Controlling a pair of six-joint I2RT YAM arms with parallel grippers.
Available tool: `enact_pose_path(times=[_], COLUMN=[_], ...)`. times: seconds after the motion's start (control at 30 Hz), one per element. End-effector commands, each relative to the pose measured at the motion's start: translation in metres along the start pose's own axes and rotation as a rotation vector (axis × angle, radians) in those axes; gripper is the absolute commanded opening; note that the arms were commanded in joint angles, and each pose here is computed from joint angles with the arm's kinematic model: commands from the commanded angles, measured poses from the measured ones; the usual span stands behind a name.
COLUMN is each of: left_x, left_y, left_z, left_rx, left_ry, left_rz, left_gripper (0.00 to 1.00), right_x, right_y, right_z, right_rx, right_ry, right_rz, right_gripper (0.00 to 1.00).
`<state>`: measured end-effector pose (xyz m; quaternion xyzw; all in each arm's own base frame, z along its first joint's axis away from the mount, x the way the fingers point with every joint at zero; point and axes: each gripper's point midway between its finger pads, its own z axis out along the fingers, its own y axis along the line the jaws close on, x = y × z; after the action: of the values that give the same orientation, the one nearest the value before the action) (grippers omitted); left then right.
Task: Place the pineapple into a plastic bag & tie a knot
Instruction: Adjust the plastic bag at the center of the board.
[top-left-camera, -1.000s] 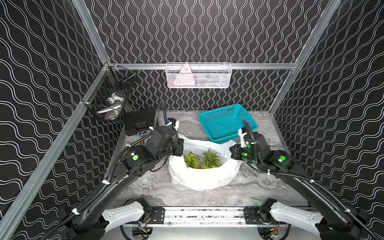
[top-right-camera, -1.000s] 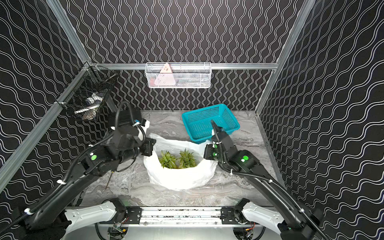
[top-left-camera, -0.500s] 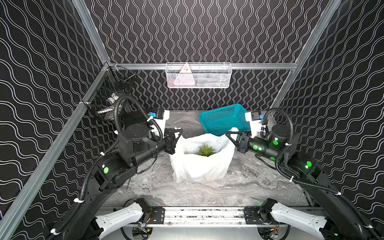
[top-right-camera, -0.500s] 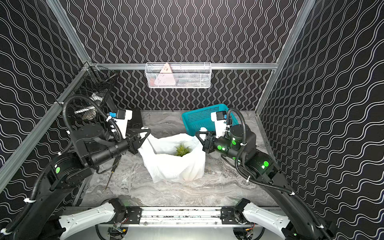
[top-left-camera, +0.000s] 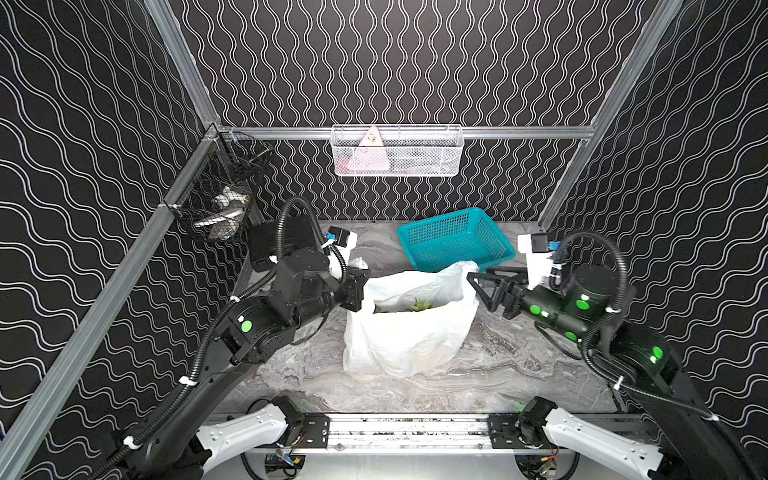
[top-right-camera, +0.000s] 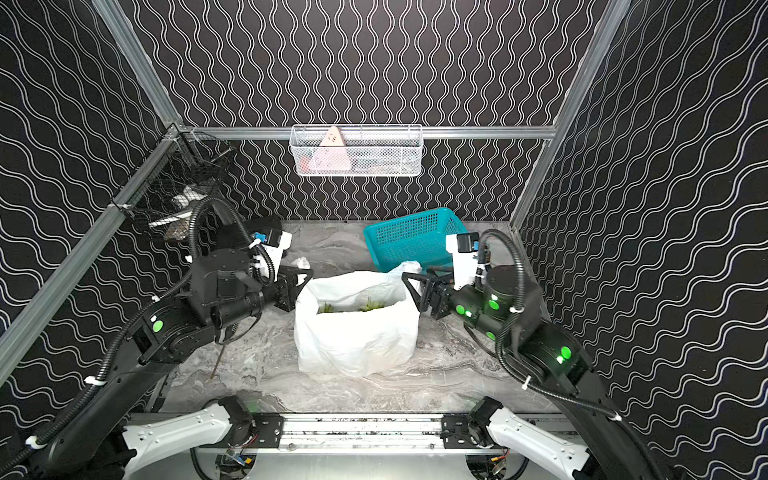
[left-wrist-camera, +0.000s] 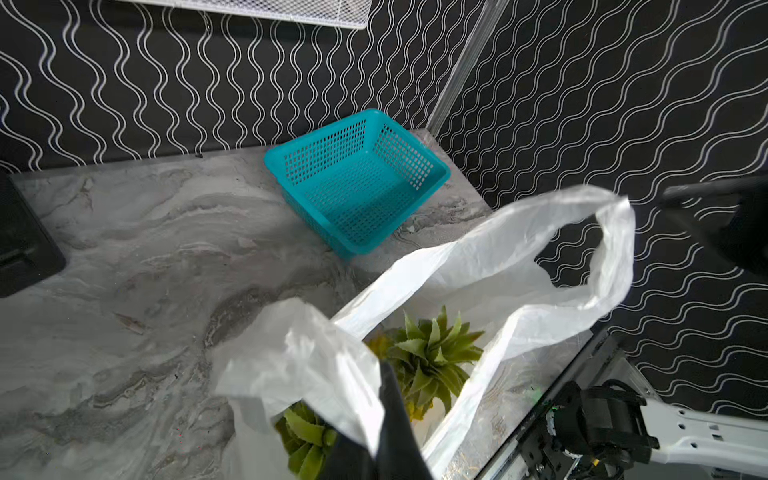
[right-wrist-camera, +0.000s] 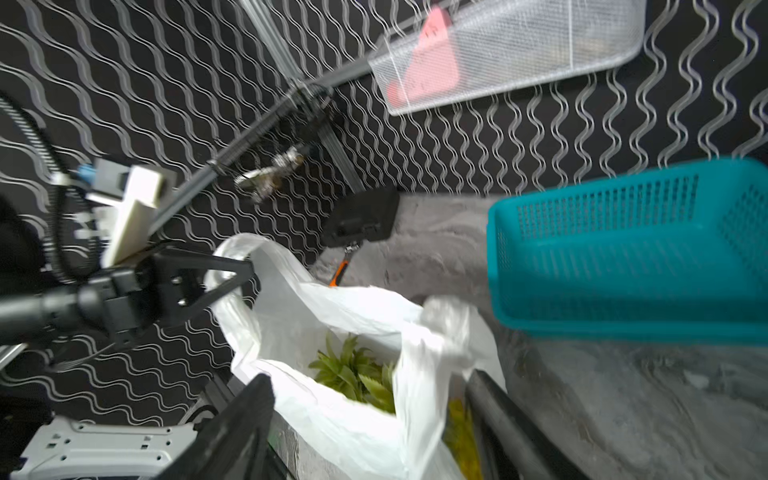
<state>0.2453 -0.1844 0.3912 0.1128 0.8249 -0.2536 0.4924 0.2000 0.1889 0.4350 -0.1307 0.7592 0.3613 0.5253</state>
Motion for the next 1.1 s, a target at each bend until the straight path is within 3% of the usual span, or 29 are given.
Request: enact_pose_path(times=[0.0,0.07,0.1,0.23,0.3,0.4,0.6,0.7,0.9,1.07], left_x=[-0.008,-0.01,-0.01,-0.008,-0.007,-0.007,-0.002,-0.005,-0.005,-0.006], left_y=[-0.003,-0.006,-0.007,-0.006,-0.007,-0.013,-0.031,-0.028,-0.019,-0.031], left_z=[-0.005,-0.007,-0.007,-0.003,-0.001,-0.001,-0.02,-0.027,-0.021,-0.027], left_rx=[0.007,0.022,0.029,0.028,0.028,0.061,0.176,0.159,0.097,0.171], left_ry=[-0.015,-0.019,-0.021,-0.018,-0.014,-0.006,0.012,0.006,0.025,0.013], left_rz=[0.066,0.084,0.083,0.074,0.074,0.082,0.183,0.191,0.176,0.194], left_gripper=[0.0,0.0,0.0,0.0,0.0,0.0,0.0,0.0,0.0,0.0], right_x=[0.006,0.02,0.032,0.087,0.108,0.114,0.105,0.081,0.104,0.117], right_y=[0.039,0.069,0.085,0.14,0.138,0.132,0.137,0.125,0.133,0.139], right_z=[0.012,0.034,0.048,0.108,0.137,0.149,0.132,0.138,0.152,0.172], right_rx=[-0.2,-0.341,-0.385,-0.467,-0.442,-0.431,-0.592,-0.617,-0.851,-0.93], right_ry=[0.083,0.135,0.141,0.189,0.218,0.151,0.021,-0.058,-0.008,-0.005], right_rz=[-0.078,-0.109,-0.145,-0.38,-0.45,-0.546,-0.58,-0.538,-0.522,-0.462], right_gripper=[0.82,0.98,1.0,1.0,1.0,1.0,1.0,1.0,1.0,1.0])
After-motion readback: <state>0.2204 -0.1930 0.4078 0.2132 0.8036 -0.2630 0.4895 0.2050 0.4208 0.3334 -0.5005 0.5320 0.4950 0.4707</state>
